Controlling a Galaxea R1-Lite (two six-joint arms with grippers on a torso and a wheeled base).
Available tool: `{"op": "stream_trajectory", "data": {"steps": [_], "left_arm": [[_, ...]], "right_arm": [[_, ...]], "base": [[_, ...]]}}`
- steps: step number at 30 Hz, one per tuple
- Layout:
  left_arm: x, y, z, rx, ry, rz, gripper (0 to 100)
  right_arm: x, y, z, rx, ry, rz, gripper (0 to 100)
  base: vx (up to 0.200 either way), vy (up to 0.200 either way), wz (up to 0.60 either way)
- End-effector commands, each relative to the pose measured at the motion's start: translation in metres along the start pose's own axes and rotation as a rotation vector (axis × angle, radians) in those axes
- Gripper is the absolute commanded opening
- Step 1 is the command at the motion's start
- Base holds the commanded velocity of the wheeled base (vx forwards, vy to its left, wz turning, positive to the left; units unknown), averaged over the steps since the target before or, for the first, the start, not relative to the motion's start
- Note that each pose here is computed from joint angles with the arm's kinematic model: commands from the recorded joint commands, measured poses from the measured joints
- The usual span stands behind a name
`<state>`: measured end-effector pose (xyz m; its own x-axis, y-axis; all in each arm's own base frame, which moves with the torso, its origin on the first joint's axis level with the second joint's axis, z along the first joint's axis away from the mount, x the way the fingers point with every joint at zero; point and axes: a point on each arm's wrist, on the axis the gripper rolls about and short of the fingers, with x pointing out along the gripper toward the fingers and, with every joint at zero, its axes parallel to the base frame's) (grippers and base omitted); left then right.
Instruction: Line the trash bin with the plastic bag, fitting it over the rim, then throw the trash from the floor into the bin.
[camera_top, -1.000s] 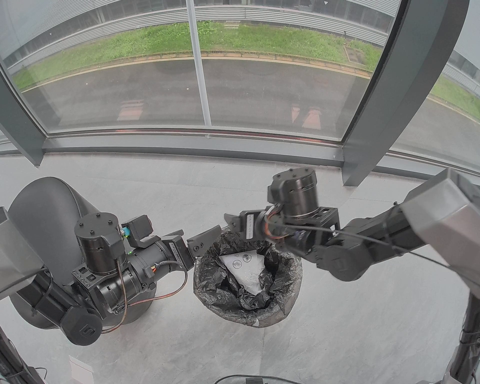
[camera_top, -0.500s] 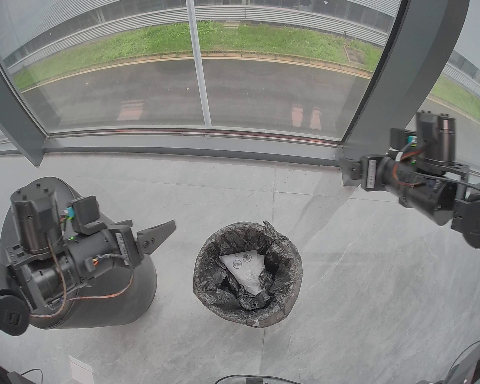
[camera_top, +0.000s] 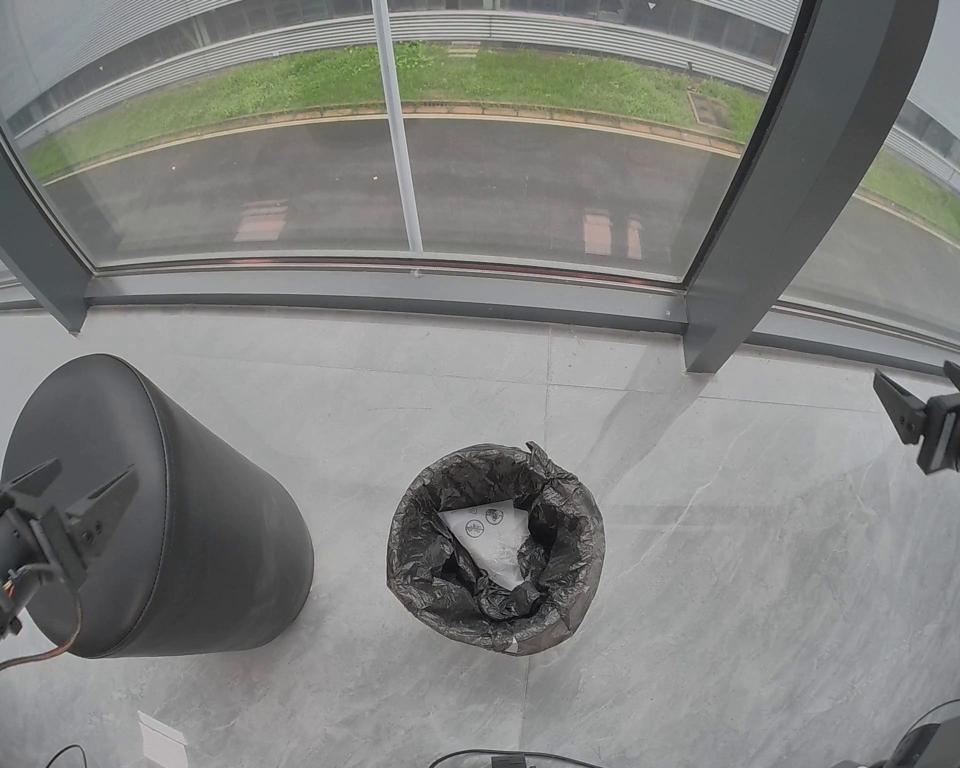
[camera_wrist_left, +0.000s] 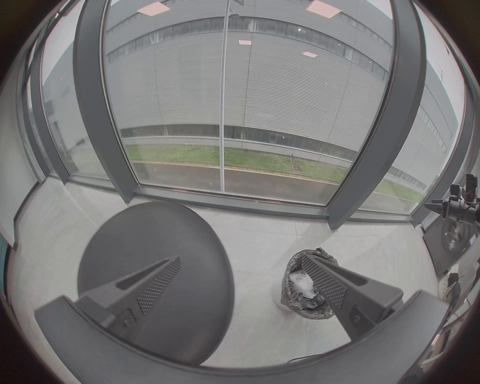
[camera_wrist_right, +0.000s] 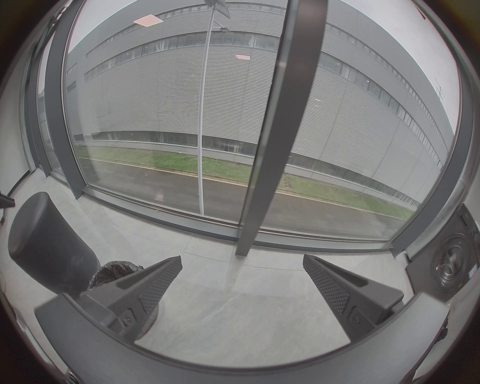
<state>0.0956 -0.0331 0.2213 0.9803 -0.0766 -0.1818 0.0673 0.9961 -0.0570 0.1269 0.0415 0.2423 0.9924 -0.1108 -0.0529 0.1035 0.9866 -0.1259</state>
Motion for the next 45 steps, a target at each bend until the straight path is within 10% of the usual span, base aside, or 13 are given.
{"op": "stream_trajectory", "data": {"steps": [1, 13, 22, 32, 45], "left_arm": [[-0.058, 0.024, -0.026, 0.027, -0.12, 0.044, 100], [-0.108, 0.04, -0.084, 0.066, -0.21, 0.254, 100], [-0.103, 0.042, -0.123, 0.083, -0.176, 0.251, 100], [-0.096, 0.042, -0.139, 0.101, -0.121, 0.225, 100], [-0.096, 0.04, -0.158, 0.116, -0.176, 0.395, 100]], "right_arm": [[-0.053, -0.03, -0.032, 0.016, -0.066, -0.069, 100], [-0.114, -0.055, -0.094, -0.001, -0.186, -0.283, 100], [-0.136, -0.053, -0.137, 0.02, -0.293, -0.311, 100], [-0.144, -0.051, -0.147, 0.02, -0.319, -0.397, 100], [-0.142, -0.05, -0.153, 0.041, -0.271, -0.379, 100]], "base": [[0.0, 0.0, 0.0], [0.0, 0.0, 0.0], [0.0, 0.0, 0.0], [0.0, 0.0, 0.0], [0.0, 0.0, 0.0]]}}
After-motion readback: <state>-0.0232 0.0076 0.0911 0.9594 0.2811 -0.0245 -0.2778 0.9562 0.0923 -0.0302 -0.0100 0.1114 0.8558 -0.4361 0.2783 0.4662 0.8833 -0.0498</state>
